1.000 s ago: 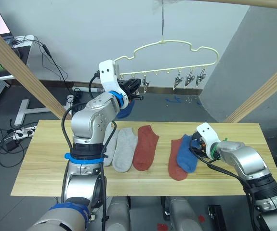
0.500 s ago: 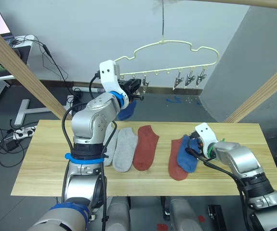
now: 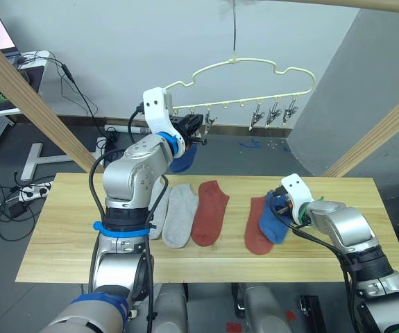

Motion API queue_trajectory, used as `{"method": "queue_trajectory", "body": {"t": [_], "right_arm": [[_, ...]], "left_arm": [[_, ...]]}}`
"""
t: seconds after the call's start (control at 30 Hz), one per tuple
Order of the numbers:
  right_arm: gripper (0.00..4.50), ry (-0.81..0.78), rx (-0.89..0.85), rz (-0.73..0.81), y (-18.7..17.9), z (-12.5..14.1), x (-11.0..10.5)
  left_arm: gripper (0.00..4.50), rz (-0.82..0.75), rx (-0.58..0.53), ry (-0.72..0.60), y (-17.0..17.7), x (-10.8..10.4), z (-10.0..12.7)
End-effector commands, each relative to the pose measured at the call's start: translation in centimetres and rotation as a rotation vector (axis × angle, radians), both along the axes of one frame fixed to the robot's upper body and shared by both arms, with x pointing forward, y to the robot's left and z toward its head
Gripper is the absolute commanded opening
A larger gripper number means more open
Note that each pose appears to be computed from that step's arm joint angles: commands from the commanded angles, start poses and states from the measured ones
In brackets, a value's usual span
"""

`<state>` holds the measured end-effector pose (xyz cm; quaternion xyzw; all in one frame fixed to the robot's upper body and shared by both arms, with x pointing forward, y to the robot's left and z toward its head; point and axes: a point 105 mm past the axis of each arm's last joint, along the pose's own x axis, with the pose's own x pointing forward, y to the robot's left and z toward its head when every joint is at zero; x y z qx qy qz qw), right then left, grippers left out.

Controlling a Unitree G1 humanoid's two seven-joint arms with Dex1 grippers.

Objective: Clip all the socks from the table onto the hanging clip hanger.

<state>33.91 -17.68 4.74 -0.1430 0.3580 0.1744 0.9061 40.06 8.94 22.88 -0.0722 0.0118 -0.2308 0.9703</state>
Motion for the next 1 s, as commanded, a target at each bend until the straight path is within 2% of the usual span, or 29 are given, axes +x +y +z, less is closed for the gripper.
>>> {"method": "queue_trajectory", "body": {"t": [0.03, 0.23, 0.73, 0.83, 1.0], "right_arm": [[1.52, -0.022, 0.038, 0.037, 0.8, 1.0, -0.1], [3.68, -0.034, -0.004, 0.052, 0.9, 0.9, -0.1], [3.68, -0.042, -0.016, 0.049, 0.8, 2.1, -0.3], [3.09, -0.037, -0.029, 0.035, 0.5, 1.6, -0.2], [1.34, -0.028, -0.032, 0.016, 0.0, 1.3, -0.1]], "left_arm": [[0.25, -0.002, 0.003, -0.018, -0.2, -0.2, 0.3], [0.25, -0.001, 0.002, -0.018, -0.2, -0.2, 0.3], [0.25, -0.005, 0.000, -0.017, -0.3, -0.2, 0.1], [0.25, -0.004, 0.000, -0.016, -0.3, -0.2, 0.1], [0.25, -0.002, 0.001, -0.015, -0.3, -0.2, 0.0]]}}
